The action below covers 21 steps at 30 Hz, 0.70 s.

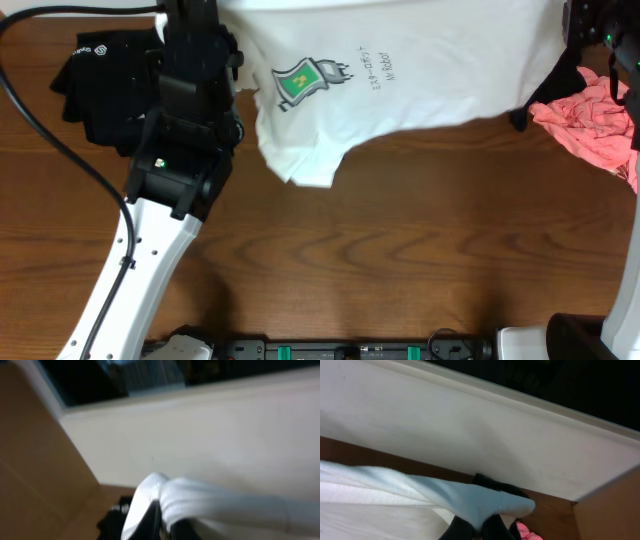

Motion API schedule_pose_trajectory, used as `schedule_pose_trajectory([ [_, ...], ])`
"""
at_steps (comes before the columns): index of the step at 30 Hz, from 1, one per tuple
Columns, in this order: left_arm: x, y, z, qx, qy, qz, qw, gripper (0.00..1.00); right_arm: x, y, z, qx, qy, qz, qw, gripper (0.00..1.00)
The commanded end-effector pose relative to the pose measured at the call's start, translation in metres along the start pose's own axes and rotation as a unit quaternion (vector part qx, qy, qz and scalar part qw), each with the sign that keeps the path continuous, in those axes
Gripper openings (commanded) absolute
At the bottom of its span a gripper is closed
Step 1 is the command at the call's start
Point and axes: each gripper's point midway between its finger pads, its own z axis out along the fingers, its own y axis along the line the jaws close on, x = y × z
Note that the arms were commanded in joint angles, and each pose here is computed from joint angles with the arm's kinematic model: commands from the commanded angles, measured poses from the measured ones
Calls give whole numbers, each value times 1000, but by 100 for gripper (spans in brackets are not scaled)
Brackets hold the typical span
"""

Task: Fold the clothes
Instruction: 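Carry the held hem further toward the far edge with both grippers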

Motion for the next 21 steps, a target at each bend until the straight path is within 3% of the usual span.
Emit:
schedule_pose_trajectory([
  [1,-22,22,-9,-11,-20,-45,999,6,-2,-31,-6,65,-1,0,998,1],
  [8,-83,68,-17,-58,-110,-76,989,6,-14,-35,8,73,-25,-18,997,1],
  [12,-98,91,-28,-80,-117,-61,988,6,-18,-37,7,75,-32,-21,996,1],
  [15,-75,92,-25,-81,-70,-29,994,6,-16,-36,7,75,-29,-21,997,1],
  [21,8,77,-9,-61,92,83,990,6,-17,-36,7,75,-31,-21,996,1],
])
